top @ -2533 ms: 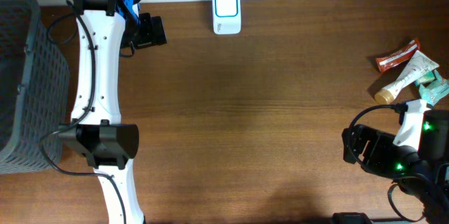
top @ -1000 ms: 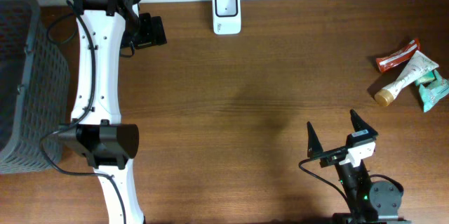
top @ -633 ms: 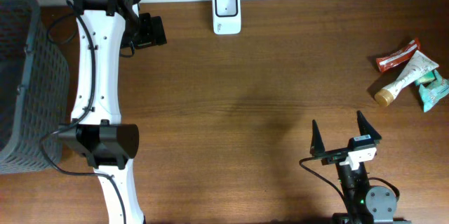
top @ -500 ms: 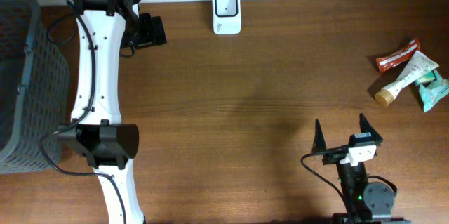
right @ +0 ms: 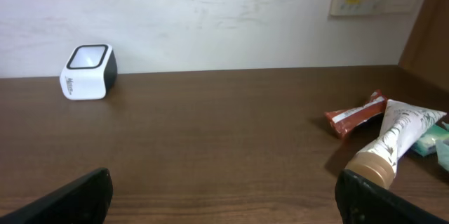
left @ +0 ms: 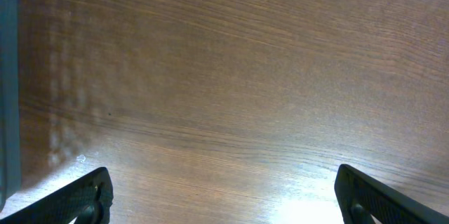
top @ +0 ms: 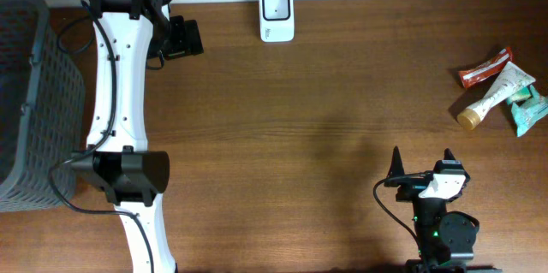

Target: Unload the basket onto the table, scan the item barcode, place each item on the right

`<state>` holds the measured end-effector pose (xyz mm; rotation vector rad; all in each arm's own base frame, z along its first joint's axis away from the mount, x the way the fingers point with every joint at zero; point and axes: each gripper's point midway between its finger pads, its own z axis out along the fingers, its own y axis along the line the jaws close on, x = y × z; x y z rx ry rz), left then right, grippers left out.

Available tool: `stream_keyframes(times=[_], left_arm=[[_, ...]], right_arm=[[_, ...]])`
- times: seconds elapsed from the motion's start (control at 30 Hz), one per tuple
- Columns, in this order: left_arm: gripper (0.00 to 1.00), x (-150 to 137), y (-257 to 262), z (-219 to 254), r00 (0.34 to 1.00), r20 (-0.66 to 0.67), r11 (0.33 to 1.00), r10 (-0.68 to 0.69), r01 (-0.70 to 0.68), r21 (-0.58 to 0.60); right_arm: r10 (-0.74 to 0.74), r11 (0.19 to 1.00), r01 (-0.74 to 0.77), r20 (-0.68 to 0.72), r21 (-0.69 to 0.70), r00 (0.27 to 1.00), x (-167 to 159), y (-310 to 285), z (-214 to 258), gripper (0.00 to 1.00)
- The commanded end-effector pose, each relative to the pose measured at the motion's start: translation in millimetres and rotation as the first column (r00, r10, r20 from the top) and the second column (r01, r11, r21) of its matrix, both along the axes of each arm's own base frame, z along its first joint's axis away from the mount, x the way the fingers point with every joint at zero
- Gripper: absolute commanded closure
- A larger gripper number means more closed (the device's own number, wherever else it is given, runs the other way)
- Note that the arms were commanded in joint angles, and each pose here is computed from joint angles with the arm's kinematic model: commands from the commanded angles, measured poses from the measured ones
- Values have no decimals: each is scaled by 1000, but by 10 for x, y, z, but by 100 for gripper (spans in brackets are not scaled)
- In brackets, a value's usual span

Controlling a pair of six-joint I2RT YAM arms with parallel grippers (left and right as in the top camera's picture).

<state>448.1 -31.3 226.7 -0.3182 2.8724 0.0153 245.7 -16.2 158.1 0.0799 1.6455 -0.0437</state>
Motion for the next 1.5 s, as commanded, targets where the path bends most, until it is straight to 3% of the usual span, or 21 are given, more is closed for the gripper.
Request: stream_keyframes(times=[0.0, 0.2, 0.37, 1.47], left_arm=[[1, -8, 11, 77, 1000, 21, 1000, 0, 0, 5], [1, -8, 11, 77, 1000, 21, 1000, 0, 0, 5], [1, -8, 11, 77, 1000, 21, 1000, 0, 0, 5], [1, -8, 11, 77, 1000, 21, 1000, 0, 0, 5]], right_arm=[[-14, 1000, 14, -1, 21, 1000, -4, -16, -26, 1], [-8, 1000, 8, -3, 10, 1000, -4, -8, -28, 1], [16, 997, -17, -13, -77, 1000, -2, 24, -36, 1], [21, 998, -22, -9, -66, 1000, -1, 33, -28, 1]])
